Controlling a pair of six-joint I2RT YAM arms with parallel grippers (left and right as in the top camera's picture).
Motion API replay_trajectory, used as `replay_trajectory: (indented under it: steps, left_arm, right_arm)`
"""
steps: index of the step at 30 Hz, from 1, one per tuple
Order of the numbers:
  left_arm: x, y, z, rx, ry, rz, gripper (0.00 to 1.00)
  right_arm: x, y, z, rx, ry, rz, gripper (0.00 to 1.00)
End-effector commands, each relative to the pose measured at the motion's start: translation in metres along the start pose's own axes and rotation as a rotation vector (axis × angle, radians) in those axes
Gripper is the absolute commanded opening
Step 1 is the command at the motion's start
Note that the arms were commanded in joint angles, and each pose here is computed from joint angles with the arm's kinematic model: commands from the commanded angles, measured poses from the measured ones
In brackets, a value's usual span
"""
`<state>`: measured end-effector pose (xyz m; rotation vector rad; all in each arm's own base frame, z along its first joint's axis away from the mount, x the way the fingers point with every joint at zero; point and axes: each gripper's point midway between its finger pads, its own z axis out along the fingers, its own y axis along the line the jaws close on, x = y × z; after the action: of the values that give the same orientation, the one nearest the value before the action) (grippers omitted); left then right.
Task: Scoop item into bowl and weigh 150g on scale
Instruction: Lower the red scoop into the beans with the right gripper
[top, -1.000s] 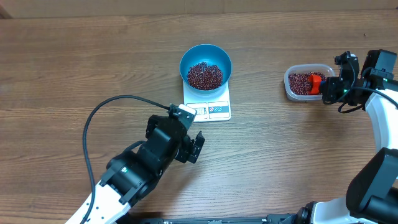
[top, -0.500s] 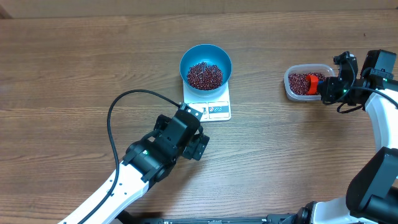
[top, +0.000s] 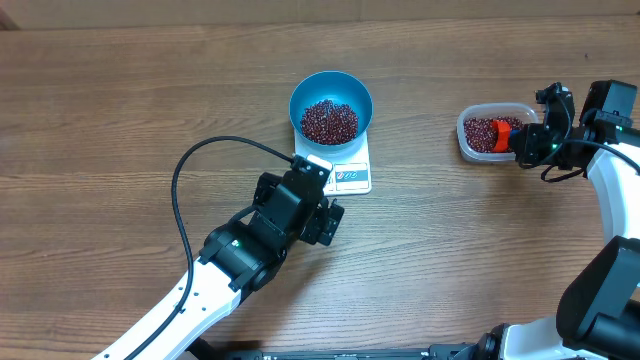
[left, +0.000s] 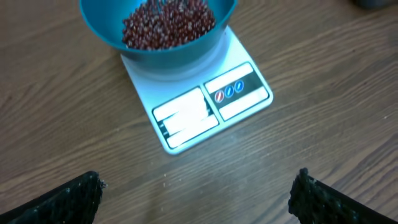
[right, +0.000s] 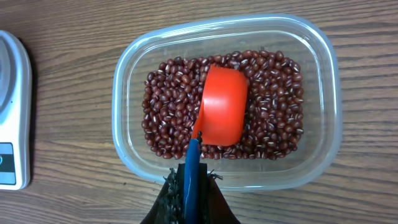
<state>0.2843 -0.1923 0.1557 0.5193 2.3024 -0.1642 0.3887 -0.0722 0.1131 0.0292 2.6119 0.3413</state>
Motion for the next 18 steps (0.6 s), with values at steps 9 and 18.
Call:
replay_trajectory:
  steps: [9, 18]
  left_arm:
    - [-0.024, -0.002, 0.0, 0.007, -0.098, -0.01, 1.0]
    - [-0.035, -0.004, -0.013, 0.034, -0.143, -0.02, 1.0]
  right_arm:
    - [-0.004, 0.005, 0.002, -0.036, -0.001, -0.005, 0.04]
    - [-0.003, 0.005, 0.002, -0.037, 0.001, -0.003, 0.04]
